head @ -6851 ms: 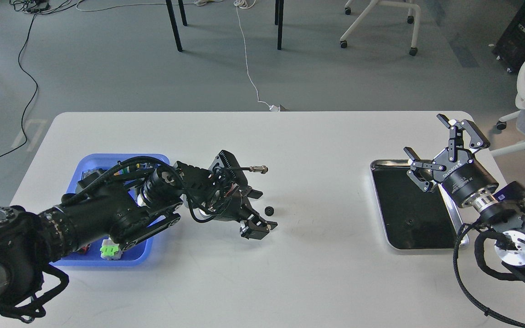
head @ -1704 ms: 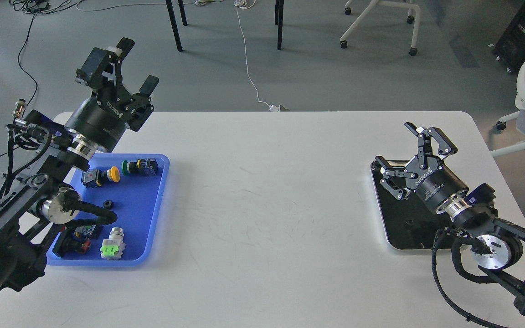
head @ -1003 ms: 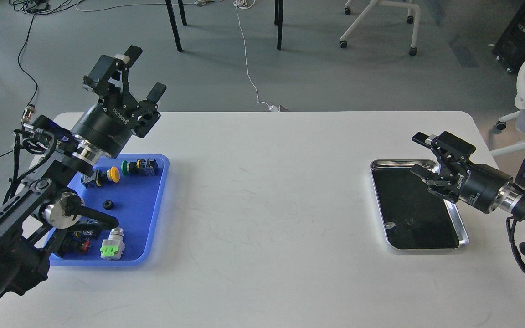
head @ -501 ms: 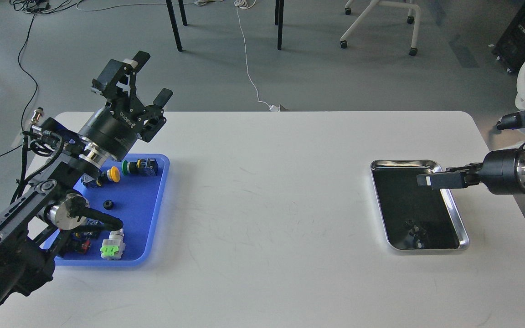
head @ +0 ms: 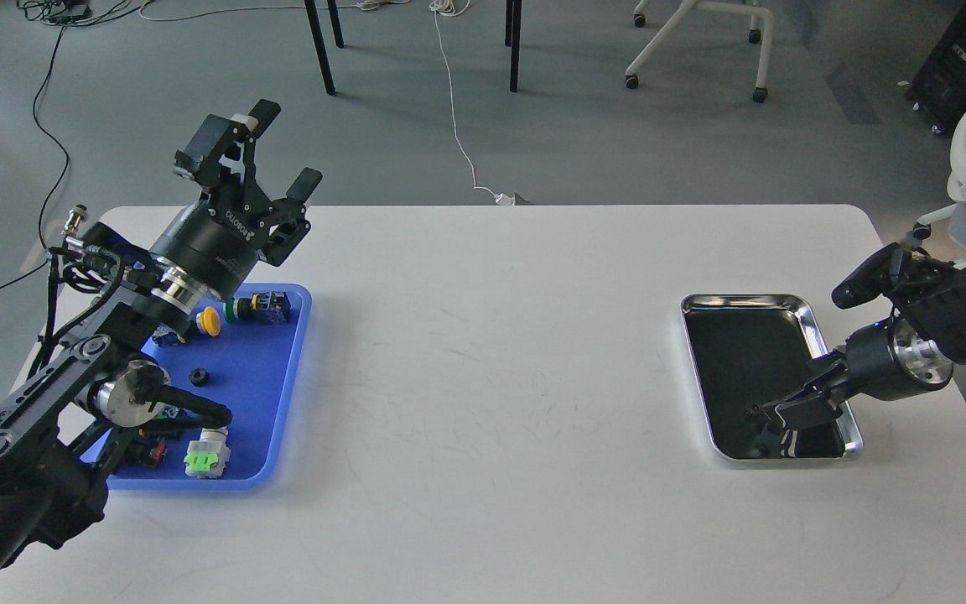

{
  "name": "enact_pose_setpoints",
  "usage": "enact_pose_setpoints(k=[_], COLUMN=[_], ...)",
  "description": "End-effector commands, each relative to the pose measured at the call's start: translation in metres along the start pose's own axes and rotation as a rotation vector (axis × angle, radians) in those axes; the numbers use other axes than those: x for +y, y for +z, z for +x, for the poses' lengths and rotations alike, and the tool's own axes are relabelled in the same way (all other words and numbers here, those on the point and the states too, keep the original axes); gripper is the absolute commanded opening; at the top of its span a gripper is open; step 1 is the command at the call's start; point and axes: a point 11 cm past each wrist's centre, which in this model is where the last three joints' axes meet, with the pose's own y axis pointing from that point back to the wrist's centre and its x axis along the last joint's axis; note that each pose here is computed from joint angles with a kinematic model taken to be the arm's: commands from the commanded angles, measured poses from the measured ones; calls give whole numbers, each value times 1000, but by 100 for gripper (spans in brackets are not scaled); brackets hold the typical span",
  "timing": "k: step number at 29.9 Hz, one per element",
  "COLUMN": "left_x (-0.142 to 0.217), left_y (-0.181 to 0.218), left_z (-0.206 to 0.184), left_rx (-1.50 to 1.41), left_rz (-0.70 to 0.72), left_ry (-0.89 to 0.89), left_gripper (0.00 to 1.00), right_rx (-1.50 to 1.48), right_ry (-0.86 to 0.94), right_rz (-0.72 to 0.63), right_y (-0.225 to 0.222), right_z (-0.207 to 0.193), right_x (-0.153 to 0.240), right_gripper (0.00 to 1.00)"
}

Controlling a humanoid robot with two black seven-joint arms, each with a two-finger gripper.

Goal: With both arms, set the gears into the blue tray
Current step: 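Reach the right gripper down into the metal tray, then close the right gripper on another small black gear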

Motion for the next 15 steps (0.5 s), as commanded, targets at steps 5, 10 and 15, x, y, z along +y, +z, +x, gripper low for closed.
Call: enact_pose_setpoints(k=[5, 10, 15], left_x=[1, 2, 2], left_y=[1, 0, 0], left_z=[1, 2, 2], left_rx=[-2, -1, -5], left_rz=[-1, 1, 3], left_ry=[3, 5, 4], left_gripper=[98, 98, 98], right_rx=[42, 70, 94], right_ry=[-20, -83, -101], right_rz=[-9, -17, -23], right_y=[-3, -3, -4], right_z=[16, 6, 8], right_x=[-16, -21, -25], right_gripper=[99, 94, 79])
